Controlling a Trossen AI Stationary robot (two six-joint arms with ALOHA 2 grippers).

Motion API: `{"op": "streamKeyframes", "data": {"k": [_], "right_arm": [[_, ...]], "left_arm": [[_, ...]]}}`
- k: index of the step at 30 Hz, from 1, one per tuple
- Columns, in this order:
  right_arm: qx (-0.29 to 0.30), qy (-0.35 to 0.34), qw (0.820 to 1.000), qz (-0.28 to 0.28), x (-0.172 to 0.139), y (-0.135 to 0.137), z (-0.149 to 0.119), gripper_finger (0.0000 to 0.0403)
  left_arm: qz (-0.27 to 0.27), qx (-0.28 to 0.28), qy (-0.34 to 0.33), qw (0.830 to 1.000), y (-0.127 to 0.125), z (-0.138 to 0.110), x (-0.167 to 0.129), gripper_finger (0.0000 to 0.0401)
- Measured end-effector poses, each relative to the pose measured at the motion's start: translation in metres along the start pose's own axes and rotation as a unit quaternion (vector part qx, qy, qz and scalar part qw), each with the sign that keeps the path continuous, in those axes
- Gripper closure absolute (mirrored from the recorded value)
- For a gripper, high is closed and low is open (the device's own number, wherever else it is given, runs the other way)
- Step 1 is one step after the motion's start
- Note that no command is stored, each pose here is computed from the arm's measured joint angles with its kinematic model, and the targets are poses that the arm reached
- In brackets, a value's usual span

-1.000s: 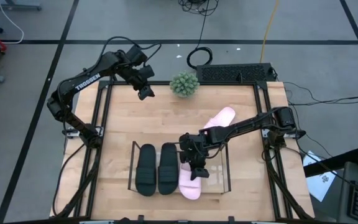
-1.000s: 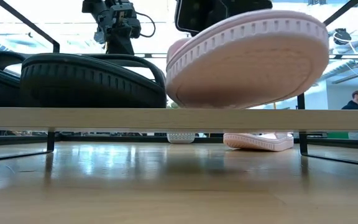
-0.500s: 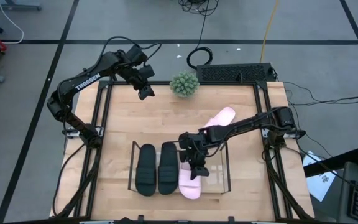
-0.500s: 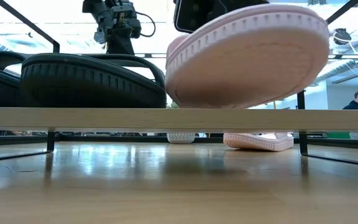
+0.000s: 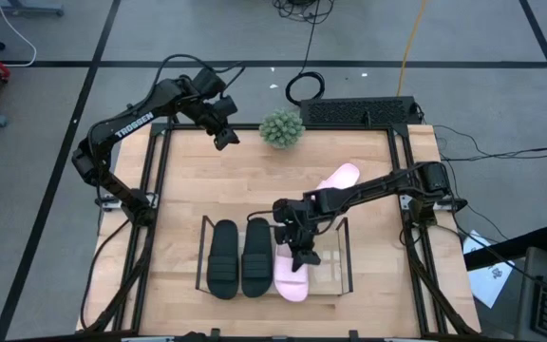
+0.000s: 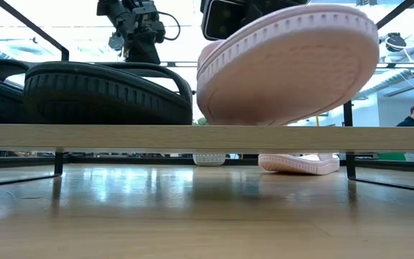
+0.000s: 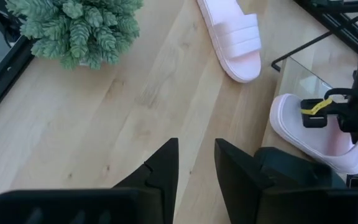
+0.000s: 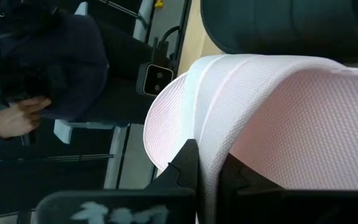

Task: Pick and place slides into the shelf
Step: Put the right pink slipper on the shelf

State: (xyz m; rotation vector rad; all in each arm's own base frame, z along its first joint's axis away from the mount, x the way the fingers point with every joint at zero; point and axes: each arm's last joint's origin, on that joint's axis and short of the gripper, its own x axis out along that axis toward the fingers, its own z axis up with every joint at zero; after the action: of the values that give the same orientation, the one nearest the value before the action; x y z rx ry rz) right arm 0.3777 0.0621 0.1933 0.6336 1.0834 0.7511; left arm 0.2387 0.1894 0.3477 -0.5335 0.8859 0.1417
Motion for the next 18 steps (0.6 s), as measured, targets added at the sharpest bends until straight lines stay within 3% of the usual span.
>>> {"op": "streamKeyframes", "data": {"k": [10,18], "right_arm": [[0.013,0.028,0.999,0.018,0.012,-0.014,-0.004,0.0401],[-0.016,0.024,0.999,0.019,0.01,-0.008,0.008,0.0401]], "left_arm": [[0.0,-0.001,0.0,1.0,0.0,0.0,0.0,0.0297],[0.0,-0.003,0.0,1.0,0.0,0.0,0.0,0.0297]]}}
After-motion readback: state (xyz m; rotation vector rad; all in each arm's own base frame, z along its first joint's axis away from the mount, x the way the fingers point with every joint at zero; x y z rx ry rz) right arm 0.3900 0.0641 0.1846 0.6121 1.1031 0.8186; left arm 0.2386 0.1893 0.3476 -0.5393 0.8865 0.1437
